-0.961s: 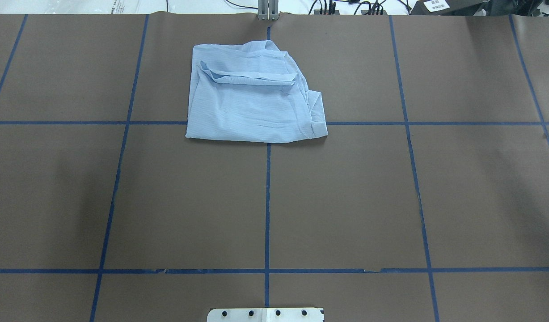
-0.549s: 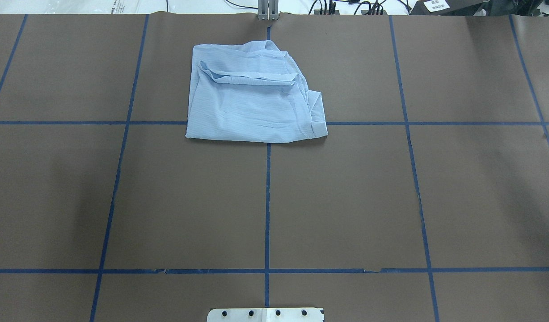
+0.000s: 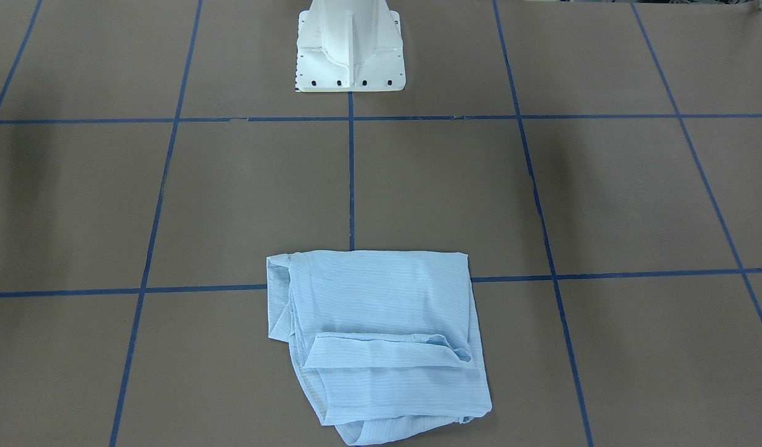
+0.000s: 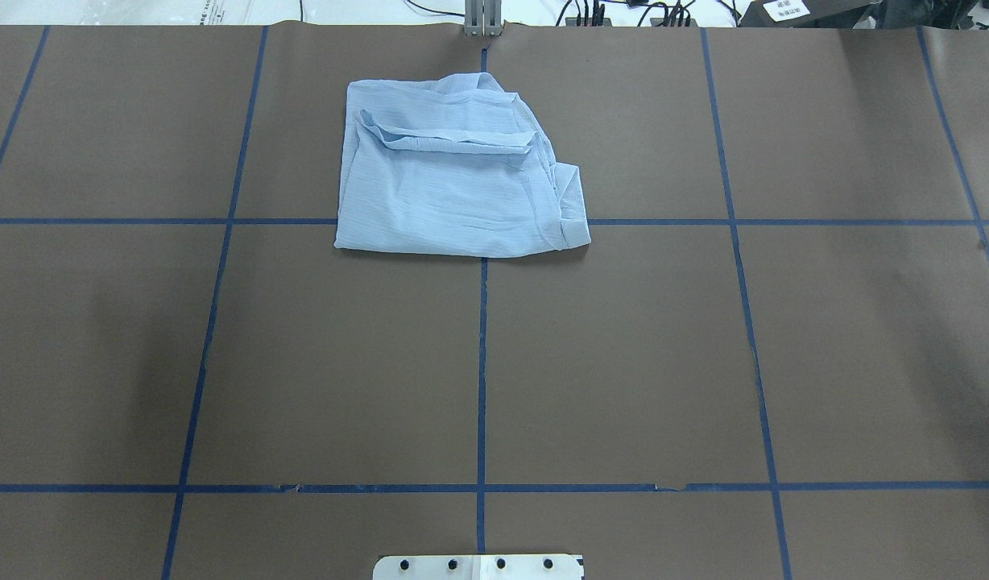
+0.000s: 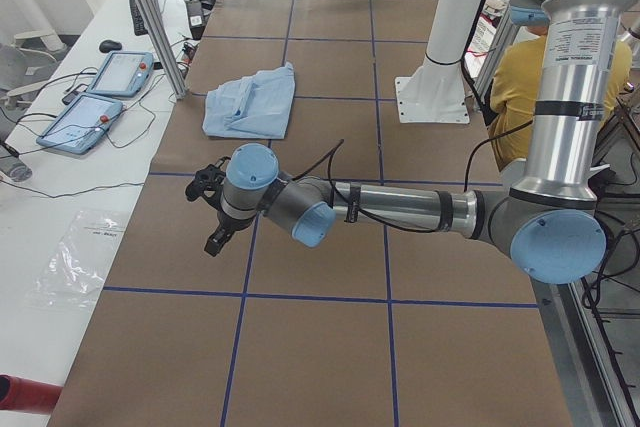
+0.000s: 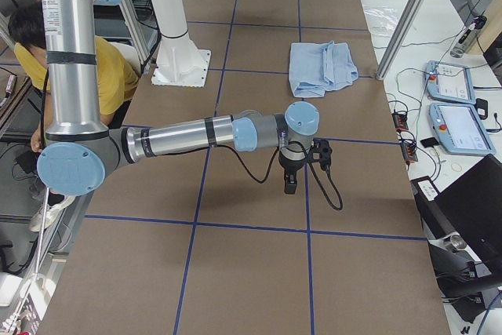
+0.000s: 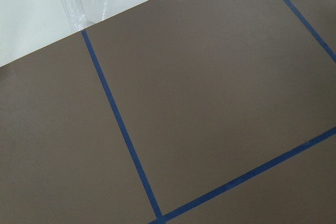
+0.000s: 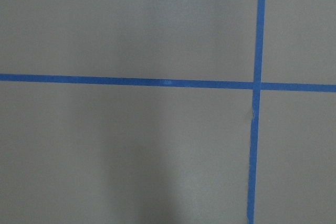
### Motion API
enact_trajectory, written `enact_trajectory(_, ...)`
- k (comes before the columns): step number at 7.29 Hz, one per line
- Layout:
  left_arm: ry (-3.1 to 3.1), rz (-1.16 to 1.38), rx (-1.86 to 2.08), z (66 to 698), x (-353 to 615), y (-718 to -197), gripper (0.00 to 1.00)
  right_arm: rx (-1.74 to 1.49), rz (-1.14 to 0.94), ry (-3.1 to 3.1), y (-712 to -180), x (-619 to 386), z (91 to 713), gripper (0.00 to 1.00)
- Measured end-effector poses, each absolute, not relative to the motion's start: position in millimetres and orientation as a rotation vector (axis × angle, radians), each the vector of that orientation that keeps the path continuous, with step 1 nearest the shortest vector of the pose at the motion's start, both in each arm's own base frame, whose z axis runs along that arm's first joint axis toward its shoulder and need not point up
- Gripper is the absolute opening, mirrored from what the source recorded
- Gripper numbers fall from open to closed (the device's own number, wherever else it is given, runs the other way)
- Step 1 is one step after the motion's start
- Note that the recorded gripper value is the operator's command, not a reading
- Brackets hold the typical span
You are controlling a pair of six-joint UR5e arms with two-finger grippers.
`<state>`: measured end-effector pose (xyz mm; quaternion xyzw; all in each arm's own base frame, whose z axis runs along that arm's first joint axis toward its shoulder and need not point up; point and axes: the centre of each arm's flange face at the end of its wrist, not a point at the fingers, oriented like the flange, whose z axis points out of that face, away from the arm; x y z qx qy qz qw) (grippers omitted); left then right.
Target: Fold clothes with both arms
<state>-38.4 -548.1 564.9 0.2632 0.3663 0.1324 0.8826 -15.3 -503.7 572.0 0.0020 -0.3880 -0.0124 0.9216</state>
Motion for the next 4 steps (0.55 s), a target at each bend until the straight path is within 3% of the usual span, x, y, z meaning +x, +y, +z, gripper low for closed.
enact_trajectory(4, 0.768, 0.248, 0.492, 559, -39, -559, 0.99, -0.035, -0.002, -0.787, -508, -14, 601, 1.00)
